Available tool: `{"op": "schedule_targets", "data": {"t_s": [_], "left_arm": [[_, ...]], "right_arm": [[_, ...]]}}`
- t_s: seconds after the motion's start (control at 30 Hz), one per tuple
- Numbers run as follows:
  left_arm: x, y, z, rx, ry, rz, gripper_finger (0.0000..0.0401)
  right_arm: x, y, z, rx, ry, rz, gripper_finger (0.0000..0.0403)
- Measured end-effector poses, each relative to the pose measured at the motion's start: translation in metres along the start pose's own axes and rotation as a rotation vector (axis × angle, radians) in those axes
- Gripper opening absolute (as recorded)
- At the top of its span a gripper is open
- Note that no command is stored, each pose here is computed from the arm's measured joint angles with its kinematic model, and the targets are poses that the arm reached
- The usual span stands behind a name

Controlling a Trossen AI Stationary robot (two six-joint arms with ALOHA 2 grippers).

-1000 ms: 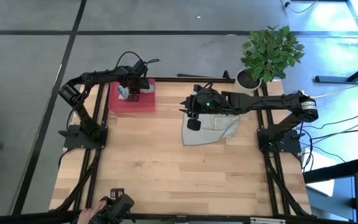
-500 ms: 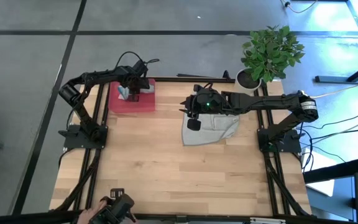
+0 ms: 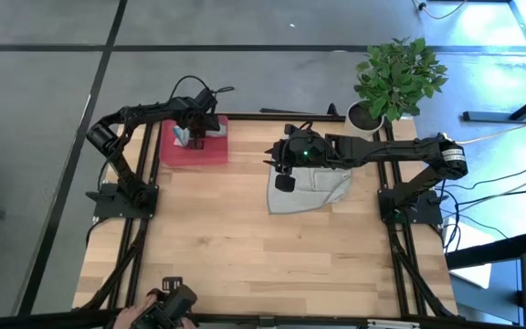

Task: Roll microfiber towels into tight, uniform cylinder then place into a basket
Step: Put the blue towel into the pink bin

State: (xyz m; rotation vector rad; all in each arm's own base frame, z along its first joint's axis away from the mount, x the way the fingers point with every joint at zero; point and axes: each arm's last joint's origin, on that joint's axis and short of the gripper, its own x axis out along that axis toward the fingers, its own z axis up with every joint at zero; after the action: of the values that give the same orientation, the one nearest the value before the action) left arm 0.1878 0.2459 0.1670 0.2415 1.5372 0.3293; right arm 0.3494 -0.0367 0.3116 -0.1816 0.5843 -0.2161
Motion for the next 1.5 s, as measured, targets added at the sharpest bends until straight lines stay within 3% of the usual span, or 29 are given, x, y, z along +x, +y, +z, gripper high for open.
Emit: {"op": "schedule_targets", "data": {"t_s": [0.17,0.47,0.8,1.0,1.13,1.33,1.5], "left_arm": [[0.0,0.0,0.0,0.001,-0.004,-0.005,0.0133],[-0.003,0.0,0.0,-0.001,-0.008,0.0,0.0235],[-0.03,0.009,0.007,-0.034,0.008,0.028,0.0341],[-0.053,0.007,0.019,-0.079,0.022,-0.019,0.0355],[-0.062,-0.001,0.024,-0.144,0.023,-0.113,0.0353],[-0.06,-0.018,0.025,-0.195,0.012,-0.252,0.0357],[-0.052,-0.019,0.022,-0.211,-0.003,-0.262,0.0355]], "right_arm": [[0.0,0.0,0.0,0.0,0.0,0.0,0.0127],[0.0,0.0,0.0,0.0,0.0,0.0,0.0127],[0.0,0.0,0.0,0.0,0.0,-0.001,0.0126],[0.0,0.0,0.0,0.0,0.001,-0.001,0.0126],[0.0,0.0,0.0,0.0,0.001,-0.002,0.0126],[0.0,0.0,0.0,0.0,0.001,-0.002,0.0126],[0.0,0.0,0.0,0.0,0.001,-0.002,0.0126]]}}
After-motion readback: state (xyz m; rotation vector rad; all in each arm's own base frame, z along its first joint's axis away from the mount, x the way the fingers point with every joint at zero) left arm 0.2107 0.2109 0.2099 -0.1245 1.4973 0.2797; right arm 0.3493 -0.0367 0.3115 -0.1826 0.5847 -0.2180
